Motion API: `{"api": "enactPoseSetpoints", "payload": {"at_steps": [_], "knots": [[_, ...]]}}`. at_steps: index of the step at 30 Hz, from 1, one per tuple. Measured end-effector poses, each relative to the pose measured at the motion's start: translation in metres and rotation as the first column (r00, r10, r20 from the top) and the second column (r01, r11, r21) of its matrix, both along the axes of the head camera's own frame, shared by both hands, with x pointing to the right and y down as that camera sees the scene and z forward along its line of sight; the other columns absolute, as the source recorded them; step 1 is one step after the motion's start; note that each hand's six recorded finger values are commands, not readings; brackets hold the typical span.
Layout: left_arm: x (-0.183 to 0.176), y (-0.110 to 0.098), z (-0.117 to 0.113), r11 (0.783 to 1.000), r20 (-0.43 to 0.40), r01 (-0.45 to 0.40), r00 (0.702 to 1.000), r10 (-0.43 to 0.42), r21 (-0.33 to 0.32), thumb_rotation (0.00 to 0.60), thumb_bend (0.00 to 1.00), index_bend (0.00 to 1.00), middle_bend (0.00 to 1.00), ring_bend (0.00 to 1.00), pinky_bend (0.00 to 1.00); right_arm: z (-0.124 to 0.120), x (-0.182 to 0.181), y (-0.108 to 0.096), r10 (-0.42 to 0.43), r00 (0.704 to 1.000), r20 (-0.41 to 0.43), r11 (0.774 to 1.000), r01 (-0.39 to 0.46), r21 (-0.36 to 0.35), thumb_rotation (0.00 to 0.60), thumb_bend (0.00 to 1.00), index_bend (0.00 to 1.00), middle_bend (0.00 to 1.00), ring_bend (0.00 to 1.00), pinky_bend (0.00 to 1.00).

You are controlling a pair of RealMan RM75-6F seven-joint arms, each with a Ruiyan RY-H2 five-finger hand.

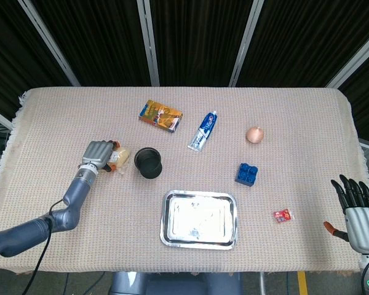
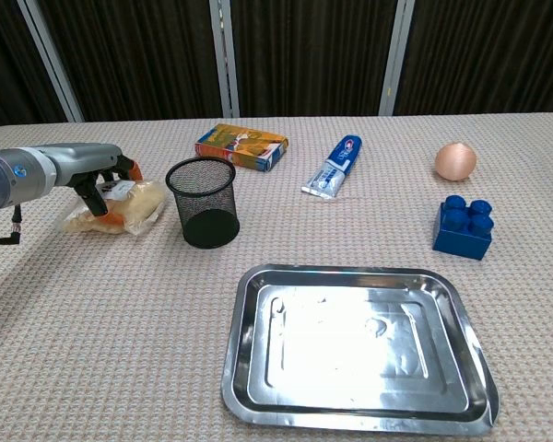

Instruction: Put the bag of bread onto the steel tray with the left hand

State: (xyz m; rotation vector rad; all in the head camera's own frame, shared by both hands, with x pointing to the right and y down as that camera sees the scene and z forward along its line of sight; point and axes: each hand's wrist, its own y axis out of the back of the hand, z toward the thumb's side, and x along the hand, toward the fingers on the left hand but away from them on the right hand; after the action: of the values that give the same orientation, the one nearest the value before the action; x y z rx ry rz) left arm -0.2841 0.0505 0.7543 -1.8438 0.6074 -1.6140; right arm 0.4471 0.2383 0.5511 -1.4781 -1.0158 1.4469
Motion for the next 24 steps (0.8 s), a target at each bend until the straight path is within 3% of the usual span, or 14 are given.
{"api": "enactPoseSetpoints", "payload": {"at_steps": [6, 13, 19, 24], "knots": [[0.013, 0.008, -0.021, 0.996, -0.135, -0.032, 0.990, 0.044, 0.085, 0.600, 0.46, 0.60, 0.34, 0.33, 0.50, 0.000, -0.001, -0.001, -0.004, 1.000, 0.004, 1.000, 0.004, 0.003, 0.600, 0.00, 0.07, 0.00, 0.00, 0.02], [0.031, 0.036, -0.064, 0.980, -0.316, -0.115, 0.935, 0.162, 0.163, 0.600, 0.46, 0.60, 0.36, 0.33, 0.50, -0.002, -0.006, -0.004, -0.023, 1.000, 0.014, 1.000, 0.022, 0.010, 0.600, 0.00, 0.07, 0.00, 0.00, 0.02], [0.043, 0.067, -0.097, 0.967, -0.413, -0.189, 0.877, 0.245, 0.171, 0.600, 0.46, 0.61, 0.36, 0.33, 0.50, -0.003, -0.007, -0.003, -0.025, 1.000, 0.016, 1.000, 0.025, 0.012, 0.600, 0.00, 0.07, 0.00, 0.00, 0.02], [0.050, 0.085, -0.120, 0.966, -0.483, -0.208, 0.837, 0.257, 0.152, 0.600, 0.45, 0.61, 0.36, 0.33, 0.50, -0.004, -0.006, -0.003, -0.022, 1.000, 0.013, 1.000, 0.022, 0.013, 0.600, 0.00, 0.07, 0.00, 0.00, 0.02]]}}
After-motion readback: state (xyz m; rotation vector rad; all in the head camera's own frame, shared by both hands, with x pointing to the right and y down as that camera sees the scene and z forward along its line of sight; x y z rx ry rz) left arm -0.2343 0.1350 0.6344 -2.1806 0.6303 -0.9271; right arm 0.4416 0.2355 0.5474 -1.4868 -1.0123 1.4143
